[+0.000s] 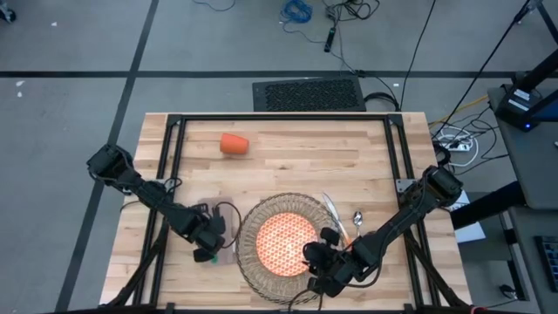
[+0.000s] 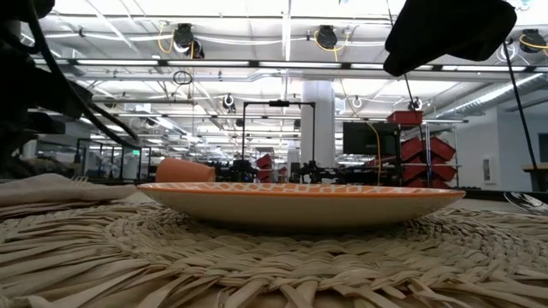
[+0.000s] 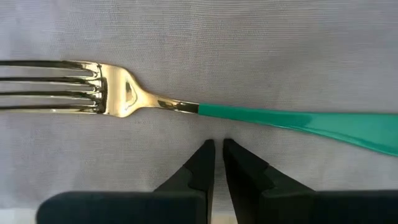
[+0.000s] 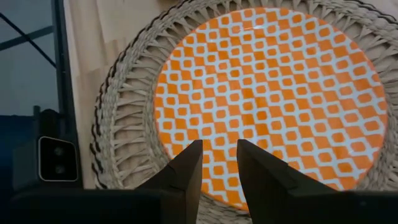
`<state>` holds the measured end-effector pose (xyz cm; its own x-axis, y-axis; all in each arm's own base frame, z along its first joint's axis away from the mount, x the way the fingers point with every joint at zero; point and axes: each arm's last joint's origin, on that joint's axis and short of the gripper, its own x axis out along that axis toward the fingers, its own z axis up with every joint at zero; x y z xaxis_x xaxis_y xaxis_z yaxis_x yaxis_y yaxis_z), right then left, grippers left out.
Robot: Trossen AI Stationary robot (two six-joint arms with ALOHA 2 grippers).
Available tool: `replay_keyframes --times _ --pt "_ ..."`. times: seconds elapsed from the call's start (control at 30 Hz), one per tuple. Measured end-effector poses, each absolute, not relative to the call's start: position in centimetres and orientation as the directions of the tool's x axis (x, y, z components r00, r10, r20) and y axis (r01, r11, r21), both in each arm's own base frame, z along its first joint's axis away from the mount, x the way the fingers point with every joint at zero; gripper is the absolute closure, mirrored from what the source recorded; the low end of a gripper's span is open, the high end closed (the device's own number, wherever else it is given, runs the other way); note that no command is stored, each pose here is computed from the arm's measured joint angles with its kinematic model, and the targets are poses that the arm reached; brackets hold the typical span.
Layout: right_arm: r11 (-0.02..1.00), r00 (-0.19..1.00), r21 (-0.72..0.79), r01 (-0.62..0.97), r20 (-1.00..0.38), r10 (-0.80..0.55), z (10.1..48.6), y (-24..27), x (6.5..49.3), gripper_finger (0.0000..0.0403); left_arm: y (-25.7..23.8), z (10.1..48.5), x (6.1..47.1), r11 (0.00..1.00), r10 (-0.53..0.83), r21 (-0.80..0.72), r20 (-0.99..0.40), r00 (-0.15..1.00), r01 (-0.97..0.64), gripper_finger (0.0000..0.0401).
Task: Set table place
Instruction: Adjust the napkin
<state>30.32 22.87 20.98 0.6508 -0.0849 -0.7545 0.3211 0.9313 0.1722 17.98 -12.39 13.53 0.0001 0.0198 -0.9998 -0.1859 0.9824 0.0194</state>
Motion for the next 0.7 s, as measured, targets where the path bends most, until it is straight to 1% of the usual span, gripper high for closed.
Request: replay_keyframes --times 0.13,0.37,0.53,0.63,0.7 --pt "0.931 0.666 0.193 0.310 -0.743 -0.068 21.1 23.2 30.3 0.0316 -12.2 13.5 17.5 0.980 0.053 0.059 -0.998 -0.041 -0.191 0.0379" --pt "0.933 0.670 0.198 0.300 -0.740 -0.059 21.1 23.5 30.1 0.0316 -12.5 13.6 17.2 0.979 0.063 0.067 -0.998 -0.027 -0.191 0.0379" --pt "0.933 0.670 0.197 0.301 -0.740 -0.059 21.1 23.5 30.1 0.0316 -12.6 14.7 17.4 0.979 0.069 0.061 -0.997 0.032 -0.195 0.0379" --pt "0.936 0.661 0.193 0.295 -0.748 -0.054 21.1 23.5 30.1 0.0316 -12.8 16.0 17.8 0.979 0.059 0.037 -0.993 0.106 -0.202 0.0379" --pt "0.938 0.645 0.194 0.287 -0.763 -0.039 21.0 23.5 30.0 0.0316 -12.7 16.6 17.8 0.976 0.061 0.035 -0.991 0.116 -0.216 0.0379"
